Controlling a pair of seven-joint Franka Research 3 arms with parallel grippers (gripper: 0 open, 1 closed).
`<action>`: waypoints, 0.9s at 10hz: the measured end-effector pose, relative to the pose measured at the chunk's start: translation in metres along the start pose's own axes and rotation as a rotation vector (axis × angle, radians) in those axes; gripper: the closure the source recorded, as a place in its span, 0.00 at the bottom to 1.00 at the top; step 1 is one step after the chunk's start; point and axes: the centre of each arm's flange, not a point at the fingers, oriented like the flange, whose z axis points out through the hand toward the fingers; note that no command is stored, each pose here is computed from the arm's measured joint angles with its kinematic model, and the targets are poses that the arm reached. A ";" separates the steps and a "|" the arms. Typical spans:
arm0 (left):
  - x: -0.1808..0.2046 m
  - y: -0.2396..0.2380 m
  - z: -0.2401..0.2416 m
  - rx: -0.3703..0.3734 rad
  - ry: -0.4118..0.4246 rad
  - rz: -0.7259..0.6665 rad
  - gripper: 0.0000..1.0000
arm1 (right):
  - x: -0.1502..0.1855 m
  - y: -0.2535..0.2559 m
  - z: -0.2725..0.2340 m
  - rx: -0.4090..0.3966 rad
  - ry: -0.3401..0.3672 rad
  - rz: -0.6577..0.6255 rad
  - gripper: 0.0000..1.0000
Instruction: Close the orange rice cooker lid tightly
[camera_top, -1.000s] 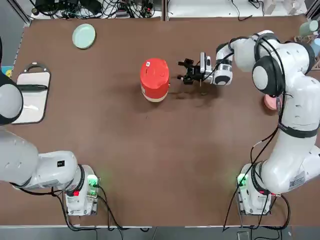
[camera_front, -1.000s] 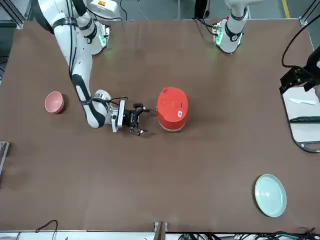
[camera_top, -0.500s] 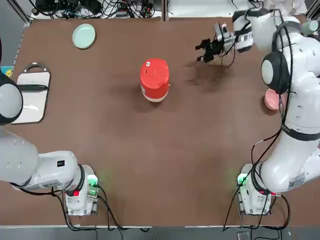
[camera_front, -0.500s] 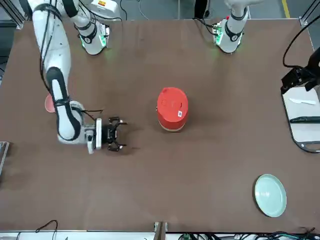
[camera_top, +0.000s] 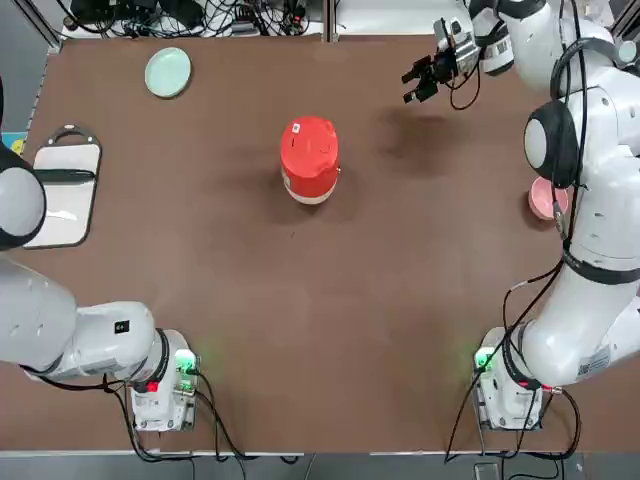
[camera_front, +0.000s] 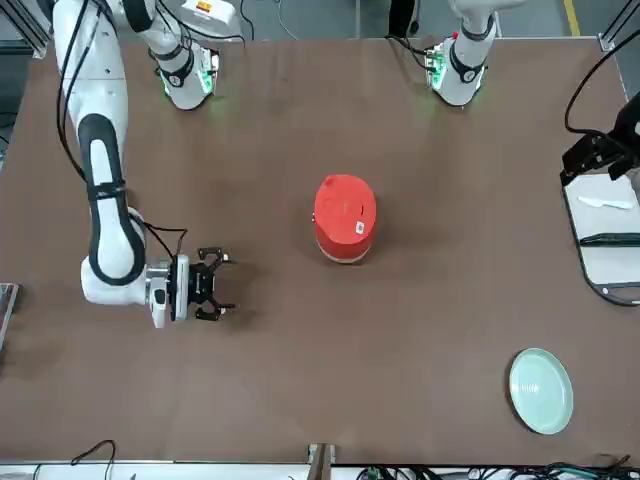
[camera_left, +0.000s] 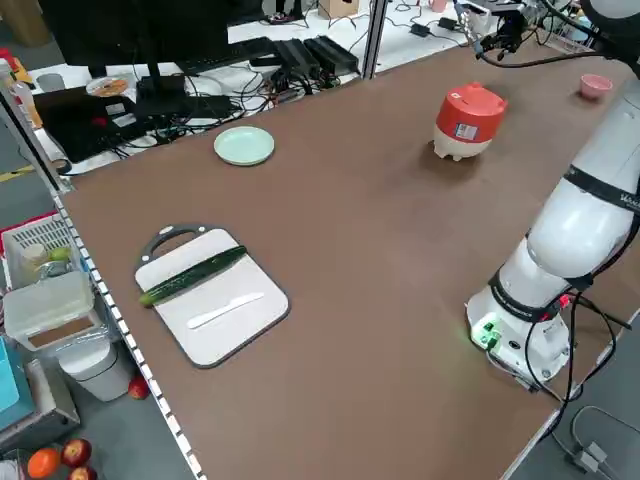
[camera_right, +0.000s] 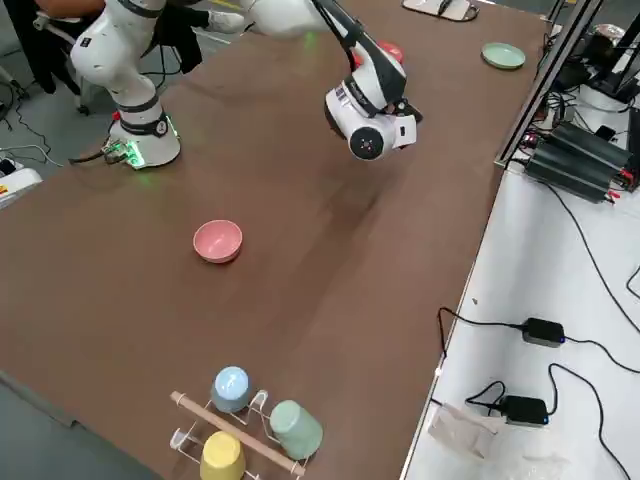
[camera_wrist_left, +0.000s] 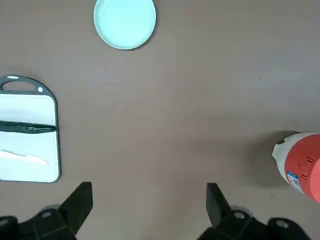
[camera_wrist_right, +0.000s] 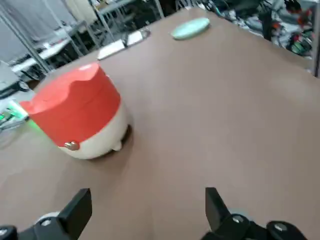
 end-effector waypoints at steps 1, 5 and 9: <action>-0.002 0.000 0.002 0.002 -0.022 0.004 0.00 | 0.011 0.002 0.000 -0.023 -0.059 0.063 0.00; -0.005 0.003 0.004 0.004 -0.043 0.012 0.00 | 0.059 -0.009 -0.031 -0.139 -0.208 0.456 0.00; -0.006 0.009 0.003 0.004 -0.042 0.022 0.00 | 0.122 -0.050 -0.091 -0.428 -0.351 0.863 0.00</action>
